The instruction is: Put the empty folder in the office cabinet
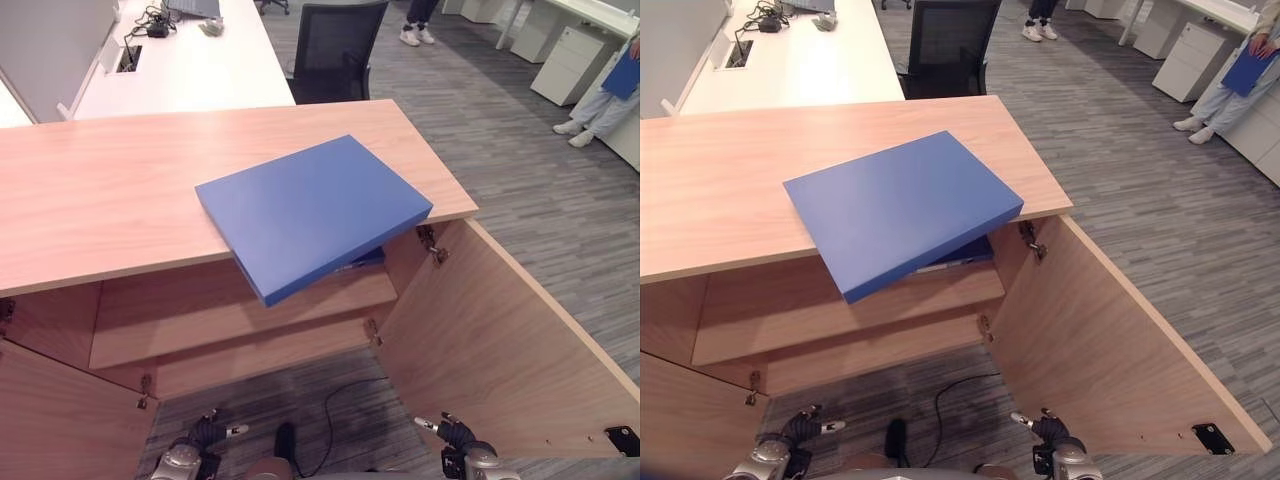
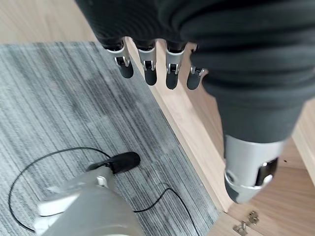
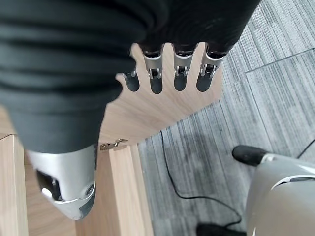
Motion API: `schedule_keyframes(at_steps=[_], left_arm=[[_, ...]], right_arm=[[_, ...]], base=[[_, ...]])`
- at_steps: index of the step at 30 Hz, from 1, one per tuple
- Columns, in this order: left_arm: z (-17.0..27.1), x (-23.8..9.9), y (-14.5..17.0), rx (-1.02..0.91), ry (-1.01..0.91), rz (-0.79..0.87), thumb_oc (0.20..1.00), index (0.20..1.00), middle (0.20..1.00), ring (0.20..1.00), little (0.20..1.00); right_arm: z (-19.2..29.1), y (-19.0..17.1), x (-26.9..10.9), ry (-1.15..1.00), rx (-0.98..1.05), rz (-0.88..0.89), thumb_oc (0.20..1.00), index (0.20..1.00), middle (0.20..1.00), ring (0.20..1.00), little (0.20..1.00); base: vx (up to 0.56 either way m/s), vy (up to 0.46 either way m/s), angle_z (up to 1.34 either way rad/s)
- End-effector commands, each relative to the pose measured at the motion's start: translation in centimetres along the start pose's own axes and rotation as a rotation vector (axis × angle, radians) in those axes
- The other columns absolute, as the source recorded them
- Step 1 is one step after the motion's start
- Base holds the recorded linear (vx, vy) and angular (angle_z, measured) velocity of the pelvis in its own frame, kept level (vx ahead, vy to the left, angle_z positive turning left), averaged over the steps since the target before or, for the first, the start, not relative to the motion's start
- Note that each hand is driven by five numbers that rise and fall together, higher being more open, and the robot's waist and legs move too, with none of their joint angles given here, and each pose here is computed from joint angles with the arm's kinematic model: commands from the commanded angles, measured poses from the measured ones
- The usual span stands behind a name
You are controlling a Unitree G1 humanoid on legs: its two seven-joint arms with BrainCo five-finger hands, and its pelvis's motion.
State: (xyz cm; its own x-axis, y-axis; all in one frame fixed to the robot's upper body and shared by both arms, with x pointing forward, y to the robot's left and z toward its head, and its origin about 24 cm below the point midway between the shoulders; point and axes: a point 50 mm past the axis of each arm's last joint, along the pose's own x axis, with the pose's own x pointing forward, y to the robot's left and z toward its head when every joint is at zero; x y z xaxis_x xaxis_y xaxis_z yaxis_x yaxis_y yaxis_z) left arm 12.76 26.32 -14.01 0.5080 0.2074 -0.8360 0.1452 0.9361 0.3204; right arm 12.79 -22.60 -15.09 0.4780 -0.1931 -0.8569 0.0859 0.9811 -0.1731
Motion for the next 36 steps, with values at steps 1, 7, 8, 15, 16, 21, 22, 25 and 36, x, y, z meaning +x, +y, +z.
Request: schedule_keyframes(at_steps=[1, 7, 8, 15, 16, 21, 22, 25, 36], left_arm=[[2.4, 0.4, 0.8, 0.007, -0.078, 0.022, 1.000, 1.000, 1.000, 1.000, 1.000], [2.5, 0.5, 0.3, -0.004, -0.079, 0.019, 1.000, 1.000, 1.000, 1.000, 1.000], [2.5, 0.5, 0.3, -0.004, -0.079, 0.019, 1.000, 1.000, 1.000, 1.000, 1.000], [1.9, 0.4, -0.6, -0.015, -0.056, -0.002, 1.000, 1.000, 1.000, 1.000, 1.000], [1.9, 0.4, -0.8, -0.025, -0.056, -0.004, 1.000, 1.000, 1.000, 1.000, 1.000], [2.5, 0.5, -1.6, -0.053, -0.070, -0.023, 1.000, 1.000, 1.000, 1.000, 1.000], [2.8, 0.6, -1.8, -0.054, -0.079, -0.031, 1.000, 1.000, 1.000, 1.000, 1.000], [3.0, 0.6, -2.2, -0.041, -0.086, -0.049, 1.000, 1.000, 1.000, 1.000, 1.000], [1.3, 0.2, -2.8, -0.022, -0.047, -0.071, 1.000, 1.000, 1.000, 1.000, 1.000]], right_arm=[[1.6, -0.3, 0.2, -0.061, -0.036, 0.000, 1.000, 1.000, 1.000, 1.000, 1.000], [1.2, -0.7, 0.1, -0.053, -0.046, -0.005, 1.000, 1.000, 1.000, 1.000, 1.000], [1.2, -0.7, 0.1, -0.053, -0.046, -0.005, 1.000, 1.000, 1.000, 1.000, 1.000], [1.3, -1.2, 0.0, -0.068, -0.065, -0.012, 1.000, 1.000, 1.000, 1.000, 1.000], [1.5, -1.3, 0.0, -0.079, -0.066, -0.012, 1.000, 1.000, 1.000, 1.000, 1.000], [2.1, -2.3, 0.0, -0.094, -0.066, -0.042, 1.000, 1.000, 1.000, 1.000, 1.000], [2.3, -2.5, 0.0, -0.096, -0.067, -0.049, 1.000, 1.000, 1.000, 1.000, 1.000], [2.4, -2.9, 0.1, -0.093, -0.074, -0.057, 1.000, 1.000, 1.000, 1.000, 1.000], [0.9, -2.4, 0.0, -0.043, -0.016, -0.048, 1.000, 1.000, 1.000, 1.000, 1.000]], base=[[0.04, -0.044, 0.01], [0.02, -0.112, 0.17], [0.02, -0.183, 0.29], [-0.03, -0.146, 0.28], [-0.08, -0.141, 0.20], [-0.18, -0.089, 0.16], [-0.25, -0.043, 0.36], [-0.14, -0.034, 0.17], [0.03, 0.086, 0.07]])
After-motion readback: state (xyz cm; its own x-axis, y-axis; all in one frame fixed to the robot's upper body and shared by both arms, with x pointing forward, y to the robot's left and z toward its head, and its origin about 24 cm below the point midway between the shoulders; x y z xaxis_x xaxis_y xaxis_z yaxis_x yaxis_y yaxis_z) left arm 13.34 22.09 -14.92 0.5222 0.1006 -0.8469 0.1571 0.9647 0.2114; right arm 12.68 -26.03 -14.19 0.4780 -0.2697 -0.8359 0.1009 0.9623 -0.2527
